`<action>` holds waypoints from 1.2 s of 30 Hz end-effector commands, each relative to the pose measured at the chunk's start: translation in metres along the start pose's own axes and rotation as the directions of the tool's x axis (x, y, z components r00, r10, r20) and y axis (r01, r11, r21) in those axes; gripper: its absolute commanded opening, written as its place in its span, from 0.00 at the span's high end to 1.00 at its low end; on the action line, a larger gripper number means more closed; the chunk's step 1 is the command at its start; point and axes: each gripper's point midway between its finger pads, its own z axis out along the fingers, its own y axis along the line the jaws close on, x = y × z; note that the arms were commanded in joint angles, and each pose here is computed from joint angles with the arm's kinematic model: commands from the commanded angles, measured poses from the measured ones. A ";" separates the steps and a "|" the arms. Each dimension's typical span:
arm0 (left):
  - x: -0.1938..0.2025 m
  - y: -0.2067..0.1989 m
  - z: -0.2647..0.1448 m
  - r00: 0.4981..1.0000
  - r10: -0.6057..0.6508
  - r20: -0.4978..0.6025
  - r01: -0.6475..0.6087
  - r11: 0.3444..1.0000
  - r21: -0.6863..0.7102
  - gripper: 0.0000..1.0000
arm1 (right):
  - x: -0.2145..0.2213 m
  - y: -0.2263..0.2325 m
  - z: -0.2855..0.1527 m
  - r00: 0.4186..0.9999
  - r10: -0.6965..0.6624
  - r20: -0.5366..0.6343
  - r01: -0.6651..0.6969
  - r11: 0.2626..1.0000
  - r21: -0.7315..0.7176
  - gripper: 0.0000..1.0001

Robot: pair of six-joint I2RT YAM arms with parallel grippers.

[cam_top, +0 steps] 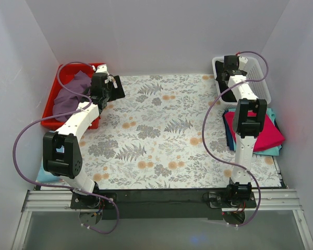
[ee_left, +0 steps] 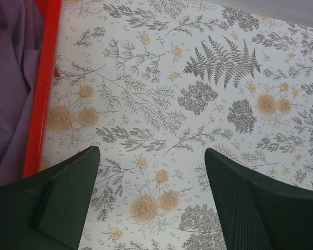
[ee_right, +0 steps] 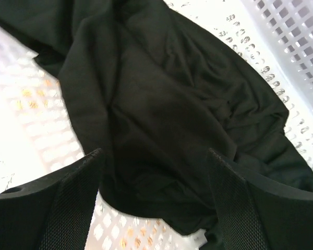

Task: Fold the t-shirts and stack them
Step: Grab the tshirt from the pile

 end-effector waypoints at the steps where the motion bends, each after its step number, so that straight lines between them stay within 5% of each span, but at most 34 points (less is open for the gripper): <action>1: -0.006 -0.005 -0.017 1.000 0.004 0.014 -0.004 1.000 0.021 0.20 | -0.007 -0.006 0.017 0.993 0.117 -0.010 -0.117 0.993 -0.004 0.16; 10: -0.001 0.002 -0.017 1.000 0.022 0.002 -0.022 1.000 -0.008 0.20 | 0.024 -0.015 0.052 0.979 0.179 -0.100 -0.178 0.984 0.020 0.25; 13: -0.001 0.003 -0.016 1.000 0.024 0.001 -0.024 1.000 -0.013 0.20 | 0.031 -0.017 0.057 0.977 0.178 -0.120 -0.176 0.984 0.027 0.35; 16: 0.000 0.002 -0.014 1.000 0.023 -0.004 -0.023 1.000 -0.008 0.20 | 0.036 -0.021 0.060 0.974 0.181 -0.136 -0.178 0.984 0.034 0.69; 17: 0.000 0.002 -0.014 1.000 0.021 -0.004 -0.021 1.000 -0.008 0.20 | 0.034 -0.022 0.060 0.974 0.182 -0.133 -0.179 0.983 0.035 0.94; 18: 0.002 0.002 -0.013 1.000 0.020 -0.009 -0.020 1.000 -0.006 0.21 | 0.031 -0.022 0.059 0.974 0.185 -0.127 -0.182 0.983 0.034 0.99; 29: -0.002 -0.008 -0.007 1.000 0.006 -0.018 -0.006 0.999 0.033 0.22 | -0.012 -0.001 0.023 0.951 0.308 -0.006 -0.308 0.951 -0.015 0.99; 36: -0.001 -0.009 -0.011 1.000 0.008 -0.019 -0.007 0.999 0.042 0.22 | -0.047 0.024 -0.006 0.951 0.264 0.159 -0.270 0.963 0.019 0.99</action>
